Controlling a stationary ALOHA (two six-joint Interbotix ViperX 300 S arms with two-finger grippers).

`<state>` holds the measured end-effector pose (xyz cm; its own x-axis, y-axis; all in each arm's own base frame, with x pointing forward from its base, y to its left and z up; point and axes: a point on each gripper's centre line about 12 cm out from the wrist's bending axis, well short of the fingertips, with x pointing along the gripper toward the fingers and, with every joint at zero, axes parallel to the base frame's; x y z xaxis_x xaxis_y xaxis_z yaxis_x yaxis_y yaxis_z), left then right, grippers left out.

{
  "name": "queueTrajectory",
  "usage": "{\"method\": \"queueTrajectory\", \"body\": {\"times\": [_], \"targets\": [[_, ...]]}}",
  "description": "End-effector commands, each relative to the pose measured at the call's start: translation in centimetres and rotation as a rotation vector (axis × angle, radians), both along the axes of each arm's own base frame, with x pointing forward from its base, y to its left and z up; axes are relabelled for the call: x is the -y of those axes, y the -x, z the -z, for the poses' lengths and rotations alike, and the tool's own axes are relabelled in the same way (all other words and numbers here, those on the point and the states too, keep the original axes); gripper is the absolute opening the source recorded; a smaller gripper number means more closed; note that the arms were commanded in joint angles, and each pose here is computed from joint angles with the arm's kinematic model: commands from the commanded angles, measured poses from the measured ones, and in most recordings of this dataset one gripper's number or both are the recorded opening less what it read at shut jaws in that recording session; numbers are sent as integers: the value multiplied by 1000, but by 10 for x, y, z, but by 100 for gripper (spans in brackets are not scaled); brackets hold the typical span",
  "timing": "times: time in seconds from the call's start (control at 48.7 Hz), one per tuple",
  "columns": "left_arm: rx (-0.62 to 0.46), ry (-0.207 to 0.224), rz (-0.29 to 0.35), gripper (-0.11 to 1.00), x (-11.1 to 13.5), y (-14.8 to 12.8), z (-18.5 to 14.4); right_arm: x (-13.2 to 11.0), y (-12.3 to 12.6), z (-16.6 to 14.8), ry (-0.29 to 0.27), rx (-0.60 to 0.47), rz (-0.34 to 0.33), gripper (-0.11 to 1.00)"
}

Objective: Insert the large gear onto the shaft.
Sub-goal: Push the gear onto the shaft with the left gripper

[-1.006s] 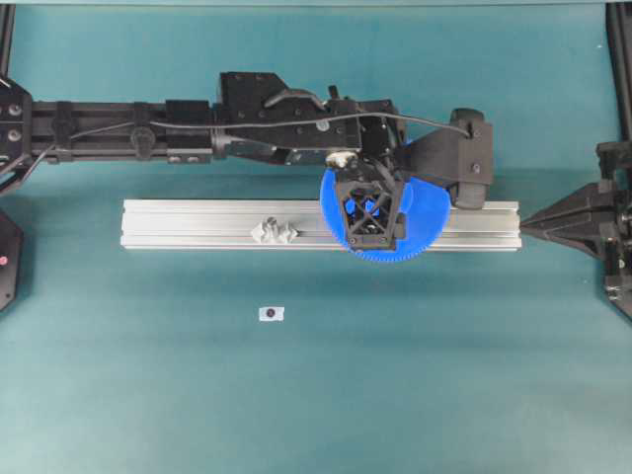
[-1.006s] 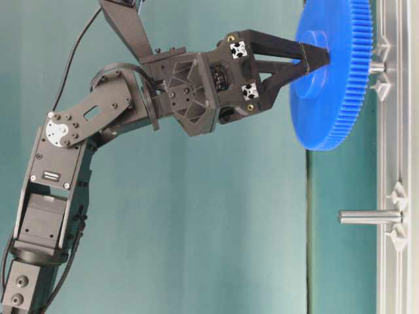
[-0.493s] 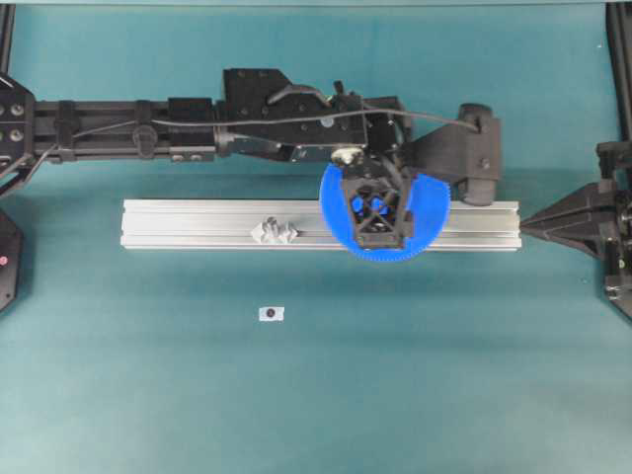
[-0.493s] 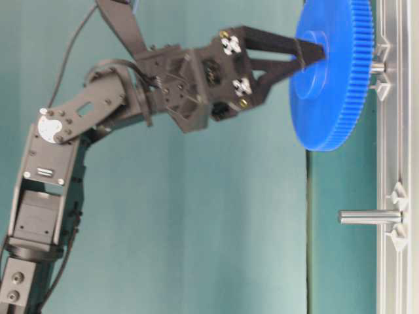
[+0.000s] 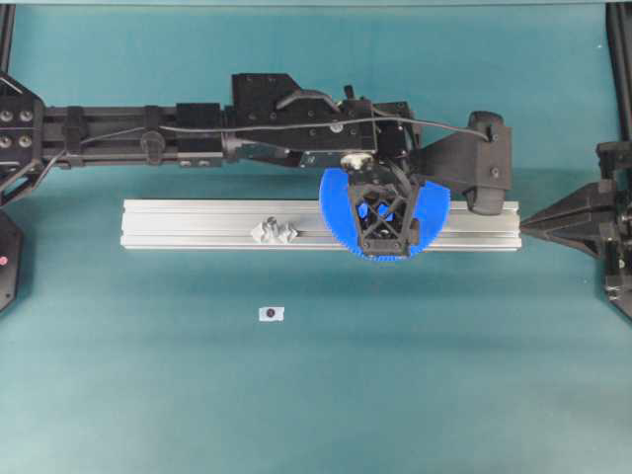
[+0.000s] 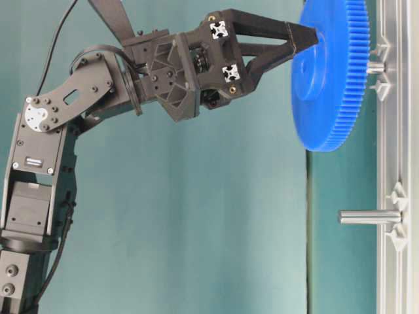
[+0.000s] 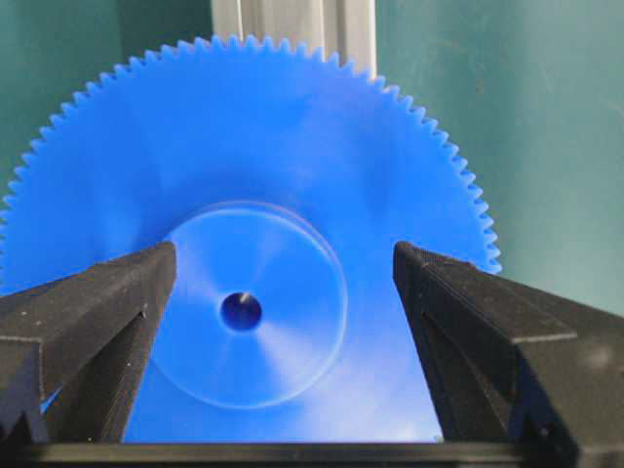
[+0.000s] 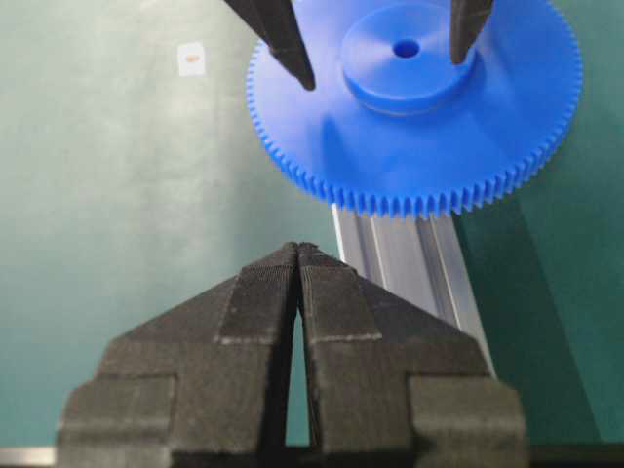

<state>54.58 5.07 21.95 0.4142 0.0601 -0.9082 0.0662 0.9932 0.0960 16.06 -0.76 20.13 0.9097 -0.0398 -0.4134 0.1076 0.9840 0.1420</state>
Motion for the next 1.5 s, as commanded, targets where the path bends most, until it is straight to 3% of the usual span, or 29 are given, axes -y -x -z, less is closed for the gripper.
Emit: {"method": "queueTrajectory", "body": {"times": [0.0, 0.39, 0.575, 0.759, 1.232, 1.478], "targets": [[49, -2, -1, 93, 0, 0, -23, 1, -2, -4, -8, 13, 7, 10], [44, 5, 12, 92, 15, 2, -26, 1, -2, -2, -8, 8, 7, 10], [46, -1, 2, 91, 4, 2, -27, 1, -2, -2, -8, 10, 7, 10], [92, -14, -17, 90, -14, 4, -48, 1, -2, -3, -8, 10, 7, 10], [21, -35, 25, 69, -21, 17, -43, 1, -1, -4, -7, 17, 7, 10], [-79, -27, 43, 57, -19, 28, -10, 2, -1, -4, -7, 19, 18, 10]]}}
